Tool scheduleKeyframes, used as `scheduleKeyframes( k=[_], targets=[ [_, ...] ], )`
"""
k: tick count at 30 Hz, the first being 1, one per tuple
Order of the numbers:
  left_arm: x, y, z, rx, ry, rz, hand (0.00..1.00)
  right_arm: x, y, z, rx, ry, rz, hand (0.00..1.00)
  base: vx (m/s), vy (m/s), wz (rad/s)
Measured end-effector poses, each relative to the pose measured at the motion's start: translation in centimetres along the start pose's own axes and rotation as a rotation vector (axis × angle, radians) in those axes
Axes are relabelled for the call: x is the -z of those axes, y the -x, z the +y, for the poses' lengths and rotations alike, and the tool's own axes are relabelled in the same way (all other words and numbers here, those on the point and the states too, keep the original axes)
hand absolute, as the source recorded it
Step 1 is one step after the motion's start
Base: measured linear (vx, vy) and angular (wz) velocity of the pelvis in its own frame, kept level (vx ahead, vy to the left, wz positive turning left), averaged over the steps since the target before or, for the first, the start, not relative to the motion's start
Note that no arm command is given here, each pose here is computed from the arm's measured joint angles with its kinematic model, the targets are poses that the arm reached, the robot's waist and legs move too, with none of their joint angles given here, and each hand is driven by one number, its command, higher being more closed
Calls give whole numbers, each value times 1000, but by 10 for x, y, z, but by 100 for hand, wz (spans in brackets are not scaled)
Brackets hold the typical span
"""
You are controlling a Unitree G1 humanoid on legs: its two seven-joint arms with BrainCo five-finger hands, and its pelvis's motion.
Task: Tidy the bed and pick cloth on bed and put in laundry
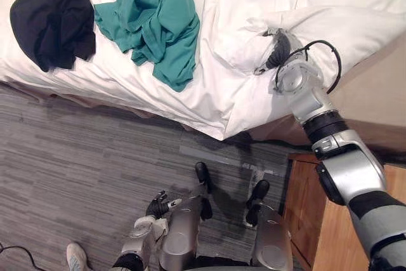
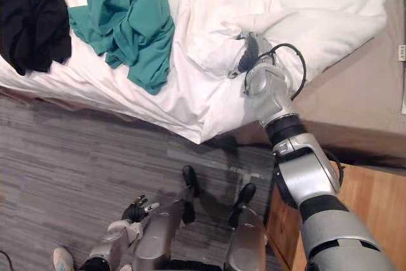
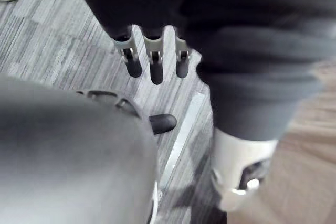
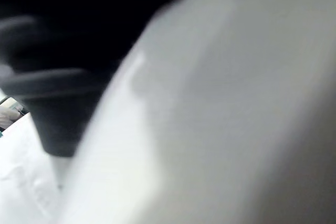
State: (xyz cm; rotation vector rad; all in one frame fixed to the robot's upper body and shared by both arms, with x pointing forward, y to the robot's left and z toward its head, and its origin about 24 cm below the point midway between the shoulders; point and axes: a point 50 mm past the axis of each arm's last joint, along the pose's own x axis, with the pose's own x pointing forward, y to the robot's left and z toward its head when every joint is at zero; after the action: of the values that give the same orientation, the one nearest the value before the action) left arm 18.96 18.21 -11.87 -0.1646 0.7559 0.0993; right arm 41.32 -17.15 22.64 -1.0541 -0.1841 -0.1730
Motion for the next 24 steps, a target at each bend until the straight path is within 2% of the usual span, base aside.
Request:
scheduleKeyframes(
  k=[6, 8, 11, 14, 15, 16, 18, 21, 24],
  targets=[
    [0, 1, -2, 38, 24, -18, 0, 13, -3, -2, -18, 23, 28, 100, 72, -2, 3],
    [-5, 1, -4, 63, 0, -40, 0, 23, 1, 6, -47, -70, 56, 100, 78, 5, -5],
    [-11, 1, -5, 63, -2, -74, 0, 44, 18, 22, -65, -321, 101, 100, 75, -10, -12],
    [-3, 5, 8, 7, 33, -53, 0, 56, 52, 66, -123, -553, 144, 100, 106, -29, -36],
    [3, 8, 12, -15, 37, -34, 0, 68, 75, 89, -145, -641, 201, 0, 133, -32, -44],
    [6, 9, 13, -24, 39, -26, 0, 75, 86, 98, -148, -682, 233, 0, 160, -35, -49],
    [20, 14, 15, -43, 59, 5, 0, 111, 138, 130, -139, -801, 405, 0, 140, -30, -34],
    [35, 19, 9, -44, 59, 46, 0, 151, 201, 155, -111, -921, 650, 0, 105, -20, -39],
    [42, 22, 8, -43, 29, 68, 0, 168, 232, 171, -85, -1065, 811, 0, 64, -19, -24]
  ],
)
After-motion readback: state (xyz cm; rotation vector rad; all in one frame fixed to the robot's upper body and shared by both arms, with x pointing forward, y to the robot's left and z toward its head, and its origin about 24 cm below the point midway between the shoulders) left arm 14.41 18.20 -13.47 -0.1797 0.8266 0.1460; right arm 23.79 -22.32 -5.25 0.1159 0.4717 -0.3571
